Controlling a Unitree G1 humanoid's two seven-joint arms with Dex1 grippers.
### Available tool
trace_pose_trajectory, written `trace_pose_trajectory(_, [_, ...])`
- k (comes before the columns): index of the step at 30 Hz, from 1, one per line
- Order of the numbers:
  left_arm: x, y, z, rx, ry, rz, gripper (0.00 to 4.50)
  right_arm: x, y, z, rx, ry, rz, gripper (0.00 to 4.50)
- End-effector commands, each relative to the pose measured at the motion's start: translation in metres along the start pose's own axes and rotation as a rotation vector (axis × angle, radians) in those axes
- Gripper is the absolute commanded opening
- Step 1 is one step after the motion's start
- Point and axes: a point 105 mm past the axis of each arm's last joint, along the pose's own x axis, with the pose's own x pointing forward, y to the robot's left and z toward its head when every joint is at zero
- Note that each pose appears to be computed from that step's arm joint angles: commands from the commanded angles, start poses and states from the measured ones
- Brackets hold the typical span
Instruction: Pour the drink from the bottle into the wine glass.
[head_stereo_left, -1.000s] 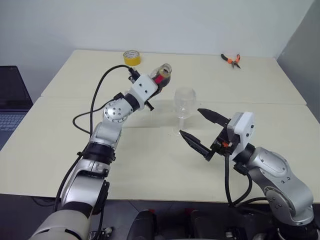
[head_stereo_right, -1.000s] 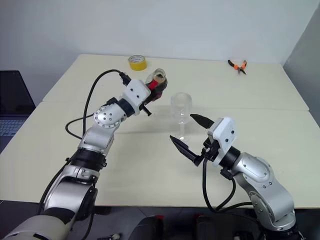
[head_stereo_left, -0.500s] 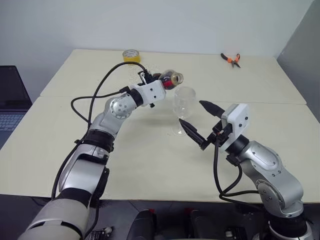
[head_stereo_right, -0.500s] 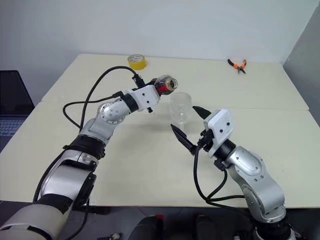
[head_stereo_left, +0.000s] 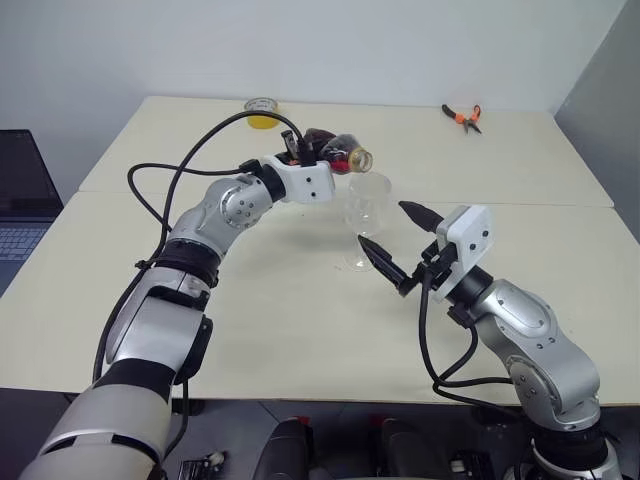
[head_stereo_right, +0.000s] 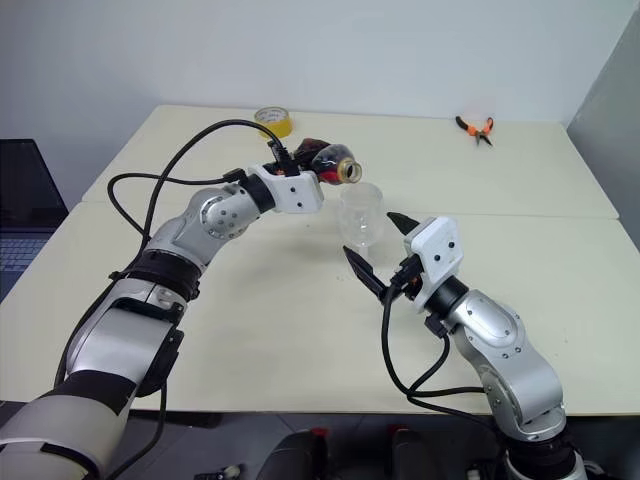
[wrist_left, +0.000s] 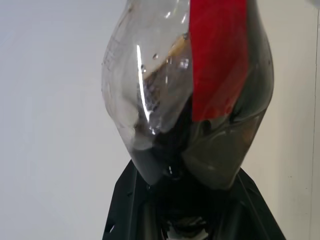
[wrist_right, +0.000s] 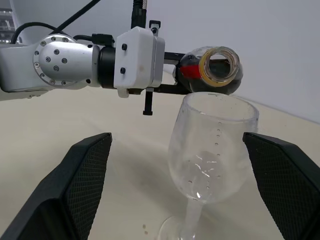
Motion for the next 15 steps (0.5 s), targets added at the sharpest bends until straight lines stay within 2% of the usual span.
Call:
trace_pose_trajectory(1, [0.004, 0.027, 0.012, 0.068, -0.049, 0.069, 0.63, 0.001, 0.002, 0.009, -0.021, -0.03, 0.005, 4.5])
trace_pose_trajectory(15, [0.007, 0.038, 0.019, 0.191, -0.07, 0.079, 0.61, 0.002, 0.002, 0.008, -0.025, -0.028, -0.007, 4.5])
